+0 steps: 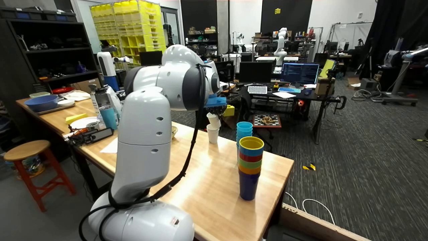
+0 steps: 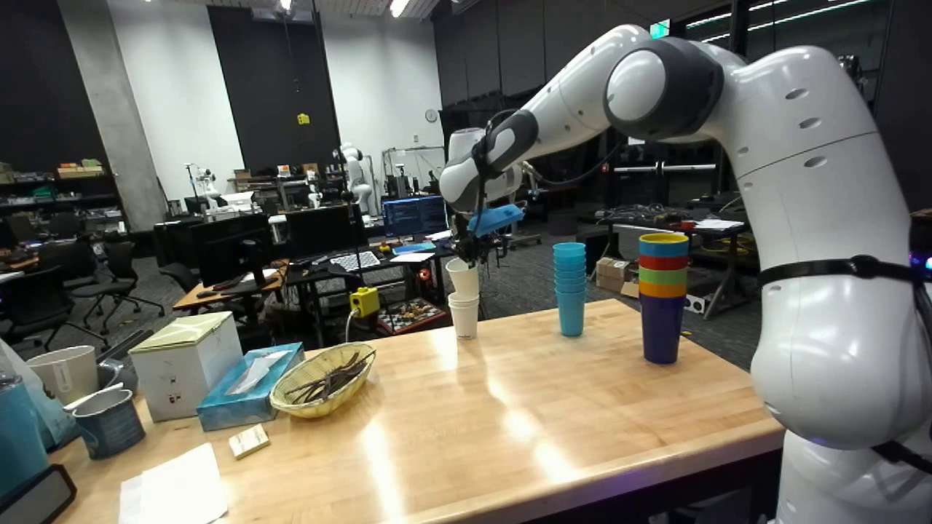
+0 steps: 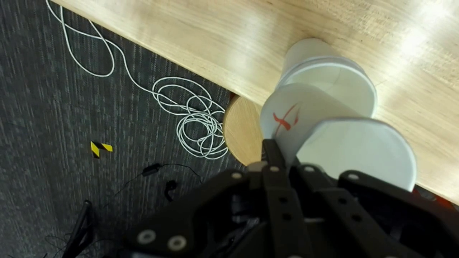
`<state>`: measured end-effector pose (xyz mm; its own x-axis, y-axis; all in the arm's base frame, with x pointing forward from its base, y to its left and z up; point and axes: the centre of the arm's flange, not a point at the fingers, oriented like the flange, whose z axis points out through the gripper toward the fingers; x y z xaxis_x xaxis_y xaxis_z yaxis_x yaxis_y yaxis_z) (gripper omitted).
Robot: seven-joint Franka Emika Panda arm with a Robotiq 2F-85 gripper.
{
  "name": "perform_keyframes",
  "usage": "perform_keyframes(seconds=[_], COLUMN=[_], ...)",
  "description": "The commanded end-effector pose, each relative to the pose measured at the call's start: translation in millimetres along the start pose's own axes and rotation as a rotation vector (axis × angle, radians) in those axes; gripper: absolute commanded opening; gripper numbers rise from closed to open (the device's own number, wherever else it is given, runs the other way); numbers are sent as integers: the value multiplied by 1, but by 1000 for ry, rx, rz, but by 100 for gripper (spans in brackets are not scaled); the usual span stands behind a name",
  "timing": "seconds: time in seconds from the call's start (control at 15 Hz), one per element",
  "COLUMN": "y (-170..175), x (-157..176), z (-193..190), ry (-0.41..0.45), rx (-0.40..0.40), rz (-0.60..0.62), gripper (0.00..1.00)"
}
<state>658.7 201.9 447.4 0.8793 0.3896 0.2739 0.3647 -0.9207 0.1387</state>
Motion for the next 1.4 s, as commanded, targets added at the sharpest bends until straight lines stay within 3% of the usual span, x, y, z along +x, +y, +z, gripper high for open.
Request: perform_keyframes(seconds=[0.0, 0.93, 1.0, 1.13, 1.33], y=[-3, -17, -18, -17, -17], x=[4, -2, -3, -5, -7], z=[-4, 10, 13, 17, 17], ry=[-10, -54, -57, -62, -61], rx=[5, 35, 34, 36, 40], rz=[8, -9, -11, -10, -8], gripper=[1, 1, 28, 32, 50])
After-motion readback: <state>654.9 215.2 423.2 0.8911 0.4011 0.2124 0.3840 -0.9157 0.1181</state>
